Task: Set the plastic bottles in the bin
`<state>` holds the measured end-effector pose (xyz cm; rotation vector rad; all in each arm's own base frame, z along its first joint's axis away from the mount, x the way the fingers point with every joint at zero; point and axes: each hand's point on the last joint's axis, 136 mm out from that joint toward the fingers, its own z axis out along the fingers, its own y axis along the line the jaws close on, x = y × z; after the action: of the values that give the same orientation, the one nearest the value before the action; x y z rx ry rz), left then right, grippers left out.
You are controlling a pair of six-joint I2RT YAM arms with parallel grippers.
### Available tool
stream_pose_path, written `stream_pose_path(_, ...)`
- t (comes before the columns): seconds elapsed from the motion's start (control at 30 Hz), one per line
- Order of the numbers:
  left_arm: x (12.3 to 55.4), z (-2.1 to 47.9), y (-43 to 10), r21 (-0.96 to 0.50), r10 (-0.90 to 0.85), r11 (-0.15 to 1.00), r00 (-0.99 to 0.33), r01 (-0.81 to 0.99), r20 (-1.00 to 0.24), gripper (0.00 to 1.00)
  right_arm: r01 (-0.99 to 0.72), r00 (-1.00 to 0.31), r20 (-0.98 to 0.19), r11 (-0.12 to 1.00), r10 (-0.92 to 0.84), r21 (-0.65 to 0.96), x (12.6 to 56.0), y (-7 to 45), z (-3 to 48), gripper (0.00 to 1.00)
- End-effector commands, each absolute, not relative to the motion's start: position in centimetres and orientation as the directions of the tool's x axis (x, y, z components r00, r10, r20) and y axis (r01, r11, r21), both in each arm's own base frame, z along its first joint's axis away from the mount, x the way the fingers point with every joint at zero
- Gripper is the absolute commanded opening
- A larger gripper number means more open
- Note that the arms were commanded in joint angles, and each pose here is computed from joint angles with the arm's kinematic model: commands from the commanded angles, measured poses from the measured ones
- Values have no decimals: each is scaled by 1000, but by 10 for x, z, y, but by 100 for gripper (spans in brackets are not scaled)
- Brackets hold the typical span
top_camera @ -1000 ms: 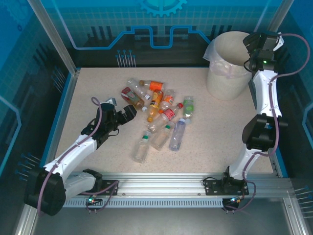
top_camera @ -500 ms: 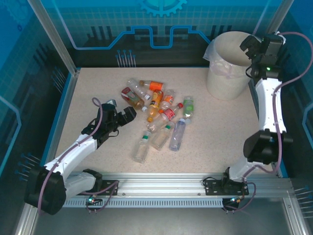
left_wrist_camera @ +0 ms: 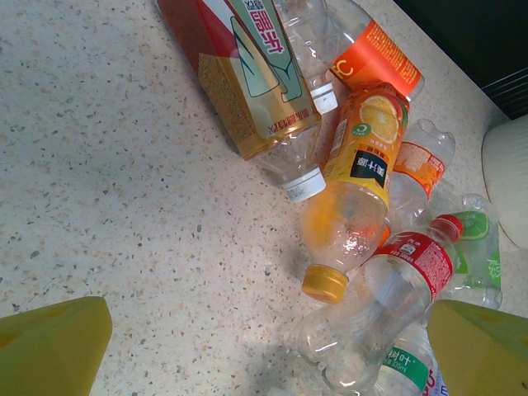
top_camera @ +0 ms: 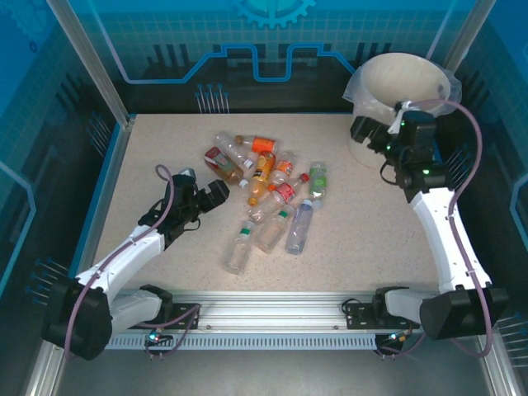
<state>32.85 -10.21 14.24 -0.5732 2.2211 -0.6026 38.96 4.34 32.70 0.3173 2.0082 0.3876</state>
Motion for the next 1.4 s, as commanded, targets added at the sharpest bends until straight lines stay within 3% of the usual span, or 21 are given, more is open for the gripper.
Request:
stream_pose_path(0.0,333,149,-100,-582,-574,785,-600,-211,-558,99,10,-534,-777,921,334,390,379,69,296,100)
stream_pose_path(0.27,334,147,-102,-578,-571,786,-619,-220,-540,99,19,-756,-628,965,186,262,381,102,203,100)
stream_pose_path(0.73,333,144,-97,-559,-575,791,-614,-248,-541,99,45,-875,-482,999,44,9,445,128,117,98)
stream_pose_path(0.87,330,140,-96,-544,-568,798,-625,-258,-536,99,62,-903,-428,996,30,-62,449,124,90,90)
stream_pose_path(1.07,330,135,-97,-543,-567,797,-636,-264,-523,99,35,-929,-371,999,17,-39,445,129,64,75)
stream_pose_path(1.37,335,135,-100,-549,-571,792,-638,-265,-516,99,61,-948,-315,997,46,-38,442,122,36,70)
